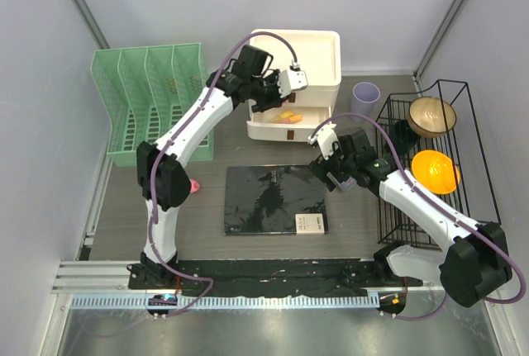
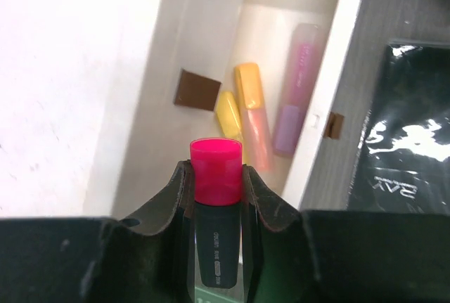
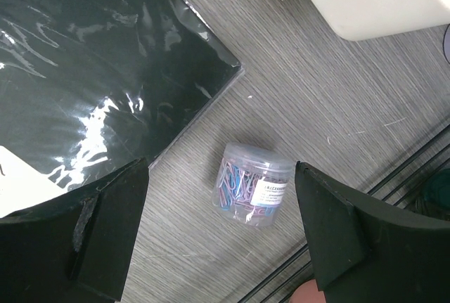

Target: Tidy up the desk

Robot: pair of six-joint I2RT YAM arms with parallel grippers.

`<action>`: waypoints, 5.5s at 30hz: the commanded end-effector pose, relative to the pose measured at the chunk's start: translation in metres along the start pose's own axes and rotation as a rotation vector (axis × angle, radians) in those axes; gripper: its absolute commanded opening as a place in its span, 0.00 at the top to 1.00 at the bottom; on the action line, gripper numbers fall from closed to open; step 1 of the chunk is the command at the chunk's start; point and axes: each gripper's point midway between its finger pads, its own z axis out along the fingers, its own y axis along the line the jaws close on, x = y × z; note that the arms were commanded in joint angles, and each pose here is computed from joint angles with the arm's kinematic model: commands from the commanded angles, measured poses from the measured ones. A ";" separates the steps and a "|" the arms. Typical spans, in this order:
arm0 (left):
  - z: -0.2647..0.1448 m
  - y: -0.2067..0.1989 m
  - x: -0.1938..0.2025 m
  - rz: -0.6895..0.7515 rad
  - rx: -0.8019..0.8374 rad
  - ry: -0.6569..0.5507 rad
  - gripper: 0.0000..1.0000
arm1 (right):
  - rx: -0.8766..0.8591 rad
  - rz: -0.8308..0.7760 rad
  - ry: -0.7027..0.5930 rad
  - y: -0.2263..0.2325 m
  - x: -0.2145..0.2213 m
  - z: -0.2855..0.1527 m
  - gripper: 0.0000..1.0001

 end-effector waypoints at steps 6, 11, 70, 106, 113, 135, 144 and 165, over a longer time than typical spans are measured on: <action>0.035 0.001 -0.013 0.098 0.029 0.004 1.00 | 0.043 -0.001 -0.049 -0.011 -0.016 -0.004 0.12; 0.050 -0.001 -0.005 0.107 0.033 0.023 0.84 | 0.046 -0.004 -0.056 -0.011 -0.017 -0.005 0.12; -0.156 -0.049 0.166 -0.377 -0.443 0.162 0.14 | 0.194 0.449 -0.308 -0.040 -0.140 0.068 0.15; -0.154 -0.055 0.186 -0.443 -0.455 0.172 0.13 | 0.535 0.559 -0.551 -0.051 -0.213 0.108 0.13; -0.151 -0.057 0.190 -0.451 -0.446 0.177 0.14 | 0.581 0.514 -0.578 -0.059 -0.226 0.116 0.13; -0.138 -0.070 0.198 -0.467 -0.392 0.179 0.13 | 0.557 0.440 -0.572 -0.052 -0.229 0.137 0.14; -0.131 -0.069 0.199 -0.470 -0.369 0.172 0.13 | 0.522 0.445 -0.505 -0.038 -0.202 0.132 0.14; -0.125 -0.073 0.201 -0.472 -0.346 0.170 0.13 | 0.658 0.455 -0.356 -0.043 -0.153 0.166 0.17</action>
